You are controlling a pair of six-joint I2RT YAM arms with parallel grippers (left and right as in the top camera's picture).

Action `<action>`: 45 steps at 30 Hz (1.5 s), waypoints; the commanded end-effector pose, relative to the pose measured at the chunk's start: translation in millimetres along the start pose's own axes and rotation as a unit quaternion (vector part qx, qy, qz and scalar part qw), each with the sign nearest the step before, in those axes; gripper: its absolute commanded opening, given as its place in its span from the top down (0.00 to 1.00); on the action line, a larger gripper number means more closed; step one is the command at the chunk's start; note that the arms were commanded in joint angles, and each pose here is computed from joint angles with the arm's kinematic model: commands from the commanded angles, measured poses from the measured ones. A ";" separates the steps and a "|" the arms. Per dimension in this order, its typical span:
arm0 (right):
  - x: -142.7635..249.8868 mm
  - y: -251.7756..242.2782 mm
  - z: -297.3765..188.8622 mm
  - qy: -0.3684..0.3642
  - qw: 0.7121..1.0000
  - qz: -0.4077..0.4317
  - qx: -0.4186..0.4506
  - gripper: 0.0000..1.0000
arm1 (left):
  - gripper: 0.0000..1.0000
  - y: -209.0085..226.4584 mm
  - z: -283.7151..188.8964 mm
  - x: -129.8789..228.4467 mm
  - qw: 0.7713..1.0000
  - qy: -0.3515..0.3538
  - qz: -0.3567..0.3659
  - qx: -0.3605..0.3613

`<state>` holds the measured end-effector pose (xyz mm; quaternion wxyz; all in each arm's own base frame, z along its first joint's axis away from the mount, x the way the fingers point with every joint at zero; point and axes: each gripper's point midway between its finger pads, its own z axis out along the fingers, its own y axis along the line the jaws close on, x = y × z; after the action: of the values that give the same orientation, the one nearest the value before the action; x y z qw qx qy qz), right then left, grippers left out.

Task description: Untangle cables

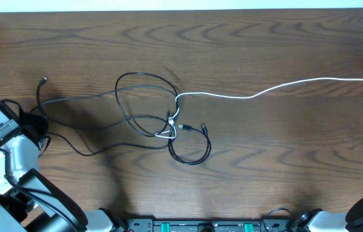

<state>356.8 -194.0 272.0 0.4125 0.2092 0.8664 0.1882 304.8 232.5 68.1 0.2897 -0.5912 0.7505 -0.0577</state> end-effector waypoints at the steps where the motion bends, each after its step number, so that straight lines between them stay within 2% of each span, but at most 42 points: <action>1: 9.0 15.0 6.8 0.015 1.000 -0.009 -0.012 0.88 | 0.50 -26.3 -1.8 19.9 0.997 0.032 0.039 0.050; 3: 15.2 22.7 13.9 0.026 0.999 -0.022 -0.021 0.47 | 0.39 -36.1 -0.9 28.1 0.995 0.036 0.071 0.058; 5: 23.9 32.9 23.0 0.041 0.998 -0.036 -0.033 0.22 | 0.35 -46.4 -0.4 36.8 0.993 0.039 0.096 0.065; 7: 31.7 41.1 30.3 0.053 0.997 -0.040 -0.042 0.11 | 0.35 -54.4 -0.3 44.7 0.991 0.044 0.108 0.071; 9: 43.3 53.2 40.0 0.072 0.995 -0.050 -0.056 0.04 | 0.34 -61.3 -0.4 53.2 0.989 0.051 0.120 0.077; 14: 79.5 87.0 66.7 0.120 0.985 -0.084 -0.095 0.02 | 0.24 -82.1 -1.9 80.5 0.978 0.069 0.174 0.095; 19: 129.8 140.3 103.9 0.151 0.962 -0.147 -0.173 0.01 | 0.22 -114.8 -8.3 129.3 0.953 0.094 0.259 0.129; 24: 167.7 224.6 116.0 0.130 0.908 -0.236 -0.321 0.01 | 0.21 -137.8 -15.1 170.5 0.928 0.112 0.318 0.159; 27: 196.5 272.7 118.9 0.120 0.875 -0.296 -0.365 0.01 | 0.22 -142.3 -15.5 186.6 0.921 0.115 0.338 0.158; 30: 228.4 306.5 123.5 0.126 0.856 -0.340 -0.368 0.01 | 0.22 -141.5 -14.0 187.0 0.921 0.100 0.347 0.143; 33: 250.6 319.2 133.2 0.132 0.855 -0.364 -0.345 0.01 | 0.22 -140.8 -13.9 187.3 0.921 0.101 0.348 0.141; 37: 279.8 329.4 163.8 0.150 0.879 -0.339 -0.300 0.01 | 0.21 -134.5 -13.7 190.6 0.921 0.111 0.348 0.132; 41: 295.8 338.4 203.6 0.149 0.900 -0.278 -0.301 0.01 | 0.21 -124.0 -13.9 196.7 0.920 0.130 0.350 0.115; 45: 305.8 343.5 244.2 0.145 0.923 -0.173 -0.311 0.09 | 0.21 -121.4 -15.0 201.8 0.914 0.137 0.364 0.114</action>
<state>433.3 285.3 128.6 0.3851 -0.2131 0.8211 0.3635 377.9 10.4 64.2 0.2576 -0.2429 0.9275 -0.1201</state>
